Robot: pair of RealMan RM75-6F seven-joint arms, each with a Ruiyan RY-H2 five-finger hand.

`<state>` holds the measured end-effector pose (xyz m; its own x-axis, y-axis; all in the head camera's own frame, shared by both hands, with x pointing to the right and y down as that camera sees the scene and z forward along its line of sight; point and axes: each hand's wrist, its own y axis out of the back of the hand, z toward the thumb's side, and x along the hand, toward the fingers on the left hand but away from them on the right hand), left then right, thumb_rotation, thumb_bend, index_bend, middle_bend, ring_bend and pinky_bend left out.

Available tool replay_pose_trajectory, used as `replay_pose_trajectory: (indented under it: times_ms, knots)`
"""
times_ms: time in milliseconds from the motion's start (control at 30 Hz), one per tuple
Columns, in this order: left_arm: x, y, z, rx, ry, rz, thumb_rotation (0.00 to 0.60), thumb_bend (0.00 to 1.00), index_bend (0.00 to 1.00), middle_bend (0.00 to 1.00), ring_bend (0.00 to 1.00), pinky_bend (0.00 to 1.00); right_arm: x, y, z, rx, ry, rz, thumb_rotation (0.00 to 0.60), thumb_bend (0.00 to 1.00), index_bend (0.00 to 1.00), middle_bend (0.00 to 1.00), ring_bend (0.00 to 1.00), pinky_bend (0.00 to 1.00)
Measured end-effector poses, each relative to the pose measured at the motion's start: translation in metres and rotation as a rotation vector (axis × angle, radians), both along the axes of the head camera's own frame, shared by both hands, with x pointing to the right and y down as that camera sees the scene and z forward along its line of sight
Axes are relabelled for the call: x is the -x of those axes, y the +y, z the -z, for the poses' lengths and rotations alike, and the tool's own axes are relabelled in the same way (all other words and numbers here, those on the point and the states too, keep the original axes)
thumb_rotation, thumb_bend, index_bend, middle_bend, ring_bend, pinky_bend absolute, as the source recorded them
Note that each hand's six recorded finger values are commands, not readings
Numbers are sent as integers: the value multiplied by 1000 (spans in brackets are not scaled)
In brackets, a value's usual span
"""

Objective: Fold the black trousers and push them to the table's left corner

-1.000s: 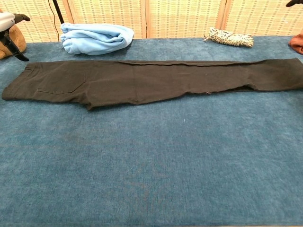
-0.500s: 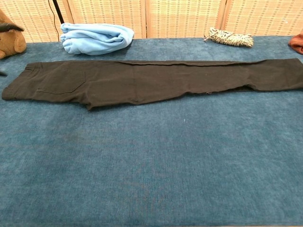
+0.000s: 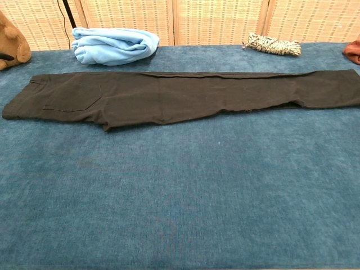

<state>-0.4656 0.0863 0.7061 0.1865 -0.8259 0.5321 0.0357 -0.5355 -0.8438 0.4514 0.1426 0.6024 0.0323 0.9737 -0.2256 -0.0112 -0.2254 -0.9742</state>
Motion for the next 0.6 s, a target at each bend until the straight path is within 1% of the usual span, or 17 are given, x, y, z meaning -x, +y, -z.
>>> replay_pose_trajectory:
  times_ms: [100,200,333,467,600]
  knots:
    - [-1,3,-3,-15,14,5,600,0,0,0,0,90,7,10,5,-71,-31,8,600,0,0,0,0,153]
    - [-2,4,-4,-30,20,6,600,0,0,0,0,90,16,19,4,-109,-50,42,600,0,8,0,0,153]
    - [-6,5,-7,-43,12,-2,600,0,0,0,0,90,25,26,-6,-95,-57,82,600,0,22,0,0,153]
    - [-11,8,-10,-48,7,-15,600,0,0,0,0,90,28,29,-17,-54,-77,91,600,0,28,0,0,153]
    - [-12,9,-15,-44,-6,-16,600,0,0,0,0,90,30,29,-21,-40,-99,93,600,0,28,0,0,153]
